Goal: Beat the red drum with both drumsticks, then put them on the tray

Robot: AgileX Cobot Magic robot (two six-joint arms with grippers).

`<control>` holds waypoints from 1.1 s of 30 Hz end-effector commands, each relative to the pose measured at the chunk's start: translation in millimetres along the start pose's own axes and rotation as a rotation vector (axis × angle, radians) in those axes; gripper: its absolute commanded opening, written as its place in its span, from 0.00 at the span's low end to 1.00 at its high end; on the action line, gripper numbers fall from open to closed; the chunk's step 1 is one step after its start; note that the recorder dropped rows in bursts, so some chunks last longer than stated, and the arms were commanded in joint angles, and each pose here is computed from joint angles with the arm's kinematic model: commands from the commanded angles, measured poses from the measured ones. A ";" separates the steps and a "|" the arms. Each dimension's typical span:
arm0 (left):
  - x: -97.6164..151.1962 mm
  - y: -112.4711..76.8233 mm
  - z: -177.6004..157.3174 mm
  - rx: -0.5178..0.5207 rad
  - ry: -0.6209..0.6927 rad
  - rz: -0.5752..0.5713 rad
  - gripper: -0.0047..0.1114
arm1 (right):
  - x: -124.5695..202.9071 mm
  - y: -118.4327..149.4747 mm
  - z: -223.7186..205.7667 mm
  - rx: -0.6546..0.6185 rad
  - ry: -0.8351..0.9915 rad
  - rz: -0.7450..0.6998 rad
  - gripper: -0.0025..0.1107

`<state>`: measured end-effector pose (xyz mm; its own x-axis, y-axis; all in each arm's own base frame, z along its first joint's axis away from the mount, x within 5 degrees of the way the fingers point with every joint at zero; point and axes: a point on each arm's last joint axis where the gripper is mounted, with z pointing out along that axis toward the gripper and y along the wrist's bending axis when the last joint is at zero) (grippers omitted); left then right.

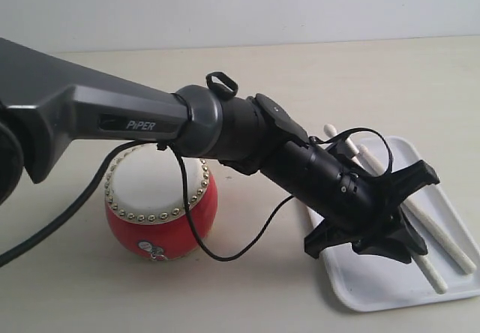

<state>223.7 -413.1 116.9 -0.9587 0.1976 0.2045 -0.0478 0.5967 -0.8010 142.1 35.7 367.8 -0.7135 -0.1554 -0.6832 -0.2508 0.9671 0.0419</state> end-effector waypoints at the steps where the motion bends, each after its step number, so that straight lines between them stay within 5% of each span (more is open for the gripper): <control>1: -3.0 3.0 0.9 0.004 0.002 -0.031 0.04 | -0.4 -0.5 -0.9 0.004 -0.015 -0.006 0.30; 9: -5.1 6.8 2.2 0.001 0.001 -0.041 0.06 | -0.6 -0.5 -0.9 0.003 -0.017 -0.013 0.30; 17: -9.2 8.2 -1.7 0.005 -0.004 -0.049 0.34 | -0.7 -0.5 -0.9 0.003 -0.018 -0.018 0.30; 33: -13.6 9.8 -17.9 0.020 0.064 -0.003 0.31 | -0.6 -0.9 1.9 0.007 -0.026 -0.045 0.30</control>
<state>241.9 -399.5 109.4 -0.9508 0.1782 0.2534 -0.0999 0.5979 -0.7953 143.7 35.9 367.5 -0.6957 -0.1736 -0.6971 -0.2659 0.9637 0.0254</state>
